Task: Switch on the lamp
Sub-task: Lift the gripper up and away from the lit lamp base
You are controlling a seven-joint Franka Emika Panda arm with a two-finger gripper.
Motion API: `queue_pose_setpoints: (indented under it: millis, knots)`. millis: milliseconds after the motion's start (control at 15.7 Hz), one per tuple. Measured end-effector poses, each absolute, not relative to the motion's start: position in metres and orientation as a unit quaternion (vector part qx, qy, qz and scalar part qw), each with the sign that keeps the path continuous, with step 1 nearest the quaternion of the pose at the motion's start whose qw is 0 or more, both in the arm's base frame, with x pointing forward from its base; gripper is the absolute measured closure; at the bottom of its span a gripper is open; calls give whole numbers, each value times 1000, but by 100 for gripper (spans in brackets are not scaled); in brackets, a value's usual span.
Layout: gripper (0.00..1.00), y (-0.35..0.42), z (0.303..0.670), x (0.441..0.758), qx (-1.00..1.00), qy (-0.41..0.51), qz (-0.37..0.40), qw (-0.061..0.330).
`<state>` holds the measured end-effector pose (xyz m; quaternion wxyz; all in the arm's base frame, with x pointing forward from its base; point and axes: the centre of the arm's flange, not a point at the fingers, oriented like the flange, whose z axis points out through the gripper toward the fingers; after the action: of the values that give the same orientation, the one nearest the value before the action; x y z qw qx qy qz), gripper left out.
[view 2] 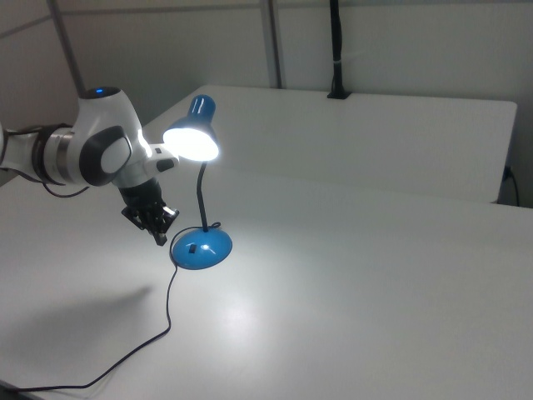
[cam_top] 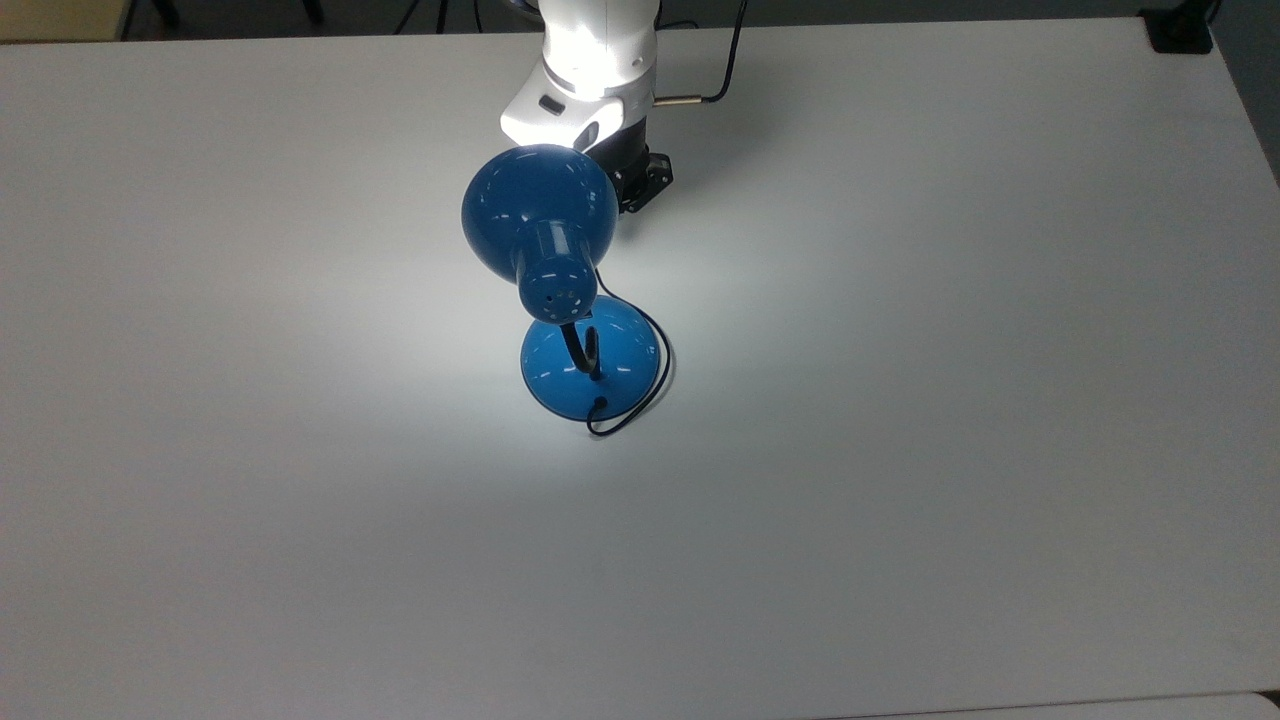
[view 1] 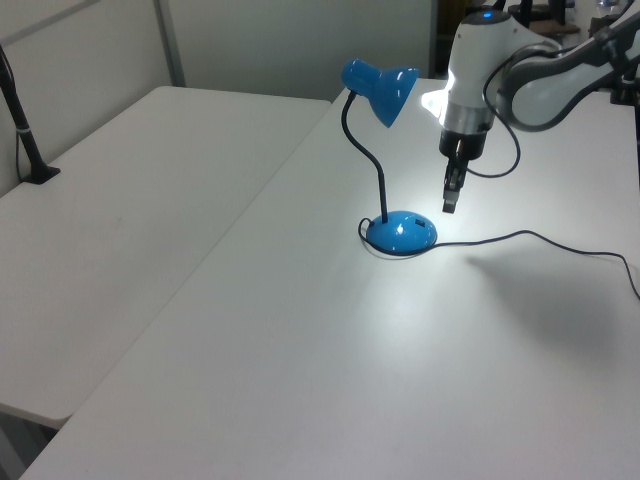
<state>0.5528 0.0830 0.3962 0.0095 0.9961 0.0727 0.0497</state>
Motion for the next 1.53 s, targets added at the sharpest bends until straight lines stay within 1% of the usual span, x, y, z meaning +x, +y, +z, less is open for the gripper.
queue_pose_setpoints:
  millis: [191,254,382,700,827,954,1081,1145,1272,1336,1527]
  knots:
    - [99,78,445,543,997,68,27,14]
    - [99,74,474,541,998,64,22,15]
    - [99,72,508,542,998,60,23,16]
    - [97,69,570,550,997,55,46,15]
    - [84,61,586,550,998,47,46,15]
    - [59,51,595,551,998,38,45,16]
    - [37,45,595,552,998,32,44,16]
    - [30,42,595,553,998,30,43,16]
    - [8,38,594,553,999,26,41,16]
    - [0,34,596,554,999,22,41,17]
    - [0,17,608,552,999,6,37,17]
